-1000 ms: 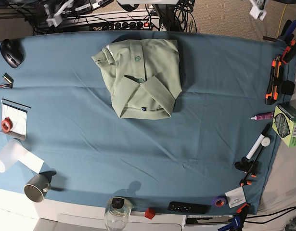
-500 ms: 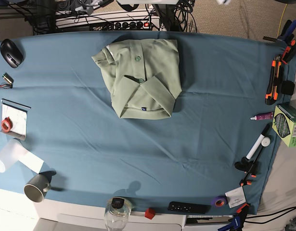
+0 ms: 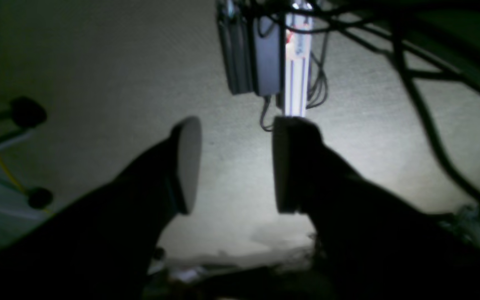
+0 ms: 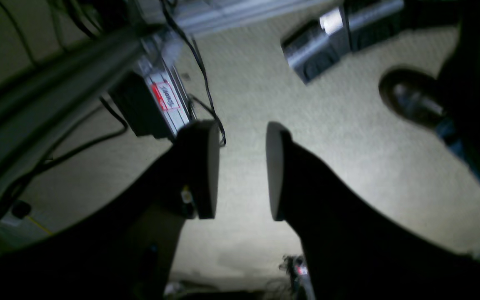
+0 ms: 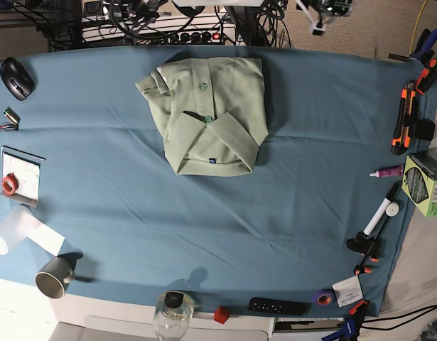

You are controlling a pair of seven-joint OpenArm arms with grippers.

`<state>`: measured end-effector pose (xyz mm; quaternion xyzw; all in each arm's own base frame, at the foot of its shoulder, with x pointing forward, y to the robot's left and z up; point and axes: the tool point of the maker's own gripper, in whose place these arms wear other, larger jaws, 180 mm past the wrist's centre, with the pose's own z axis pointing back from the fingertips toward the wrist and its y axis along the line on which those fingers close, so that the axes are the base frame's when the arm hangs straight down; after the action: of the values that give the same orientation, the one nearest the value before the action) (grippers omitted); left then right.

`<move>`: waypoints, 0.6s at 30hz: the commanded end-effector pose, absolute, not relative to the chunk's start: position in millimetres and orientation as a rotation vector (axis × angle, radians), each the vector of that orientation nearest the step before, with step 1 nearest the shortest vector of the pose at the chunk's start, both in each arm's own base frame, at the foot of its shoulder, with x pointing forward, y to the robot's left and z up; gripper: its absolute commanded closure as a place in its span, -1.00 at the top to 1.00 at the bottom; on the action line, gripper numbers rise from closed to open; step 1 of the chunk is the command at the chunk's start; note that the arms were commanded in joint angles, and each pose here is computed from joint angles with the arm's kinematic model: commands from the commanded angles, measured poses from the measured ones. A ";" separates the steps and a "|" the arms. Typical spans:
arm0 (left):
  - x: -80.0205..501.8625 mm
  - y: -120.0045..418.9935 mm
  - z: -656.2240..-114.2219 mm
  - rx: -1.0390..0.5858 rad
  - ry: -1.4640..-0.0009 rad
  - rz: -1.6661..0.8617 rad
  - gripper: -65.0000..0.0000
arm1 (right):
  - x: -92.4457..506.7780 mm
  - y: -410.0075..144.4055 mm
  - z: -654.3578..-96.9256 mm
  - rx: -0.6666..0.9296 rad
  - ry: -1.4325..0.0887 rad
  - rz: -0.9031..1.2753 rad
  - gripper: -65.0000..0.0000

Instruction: Fold the T-shirt properly

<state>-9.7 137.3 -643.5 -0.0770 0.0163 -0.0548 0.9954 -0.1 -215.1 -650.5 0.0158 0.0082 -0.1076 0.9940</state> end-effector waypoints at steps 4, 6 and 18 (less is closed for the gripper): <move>-17.5 120.0 -652.9 -0.173 0.073 -0.078 -0.15 | -3.6 -199.9 -653.9 0.050 0.025 -0.215 -0.40; -17.5 105.0 -654.2 -0.193 0.071 -0.070 -0.17 | -4.0 -188.0 -655.0 0.072 0.026 -0.216 -0.40; -18.3 80.6 -653.8 -0.218 0.055 -0.144 -1.00 | -3.6 -178.2 -655.9 0.086 0.035 -0.212 -1.00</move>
<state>-15.3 85.9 -654.6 -0.1005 0.0256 -0.0721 0.9920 -5.0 -174.9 -656.2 0.0444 0.0202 -0.1072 0.9930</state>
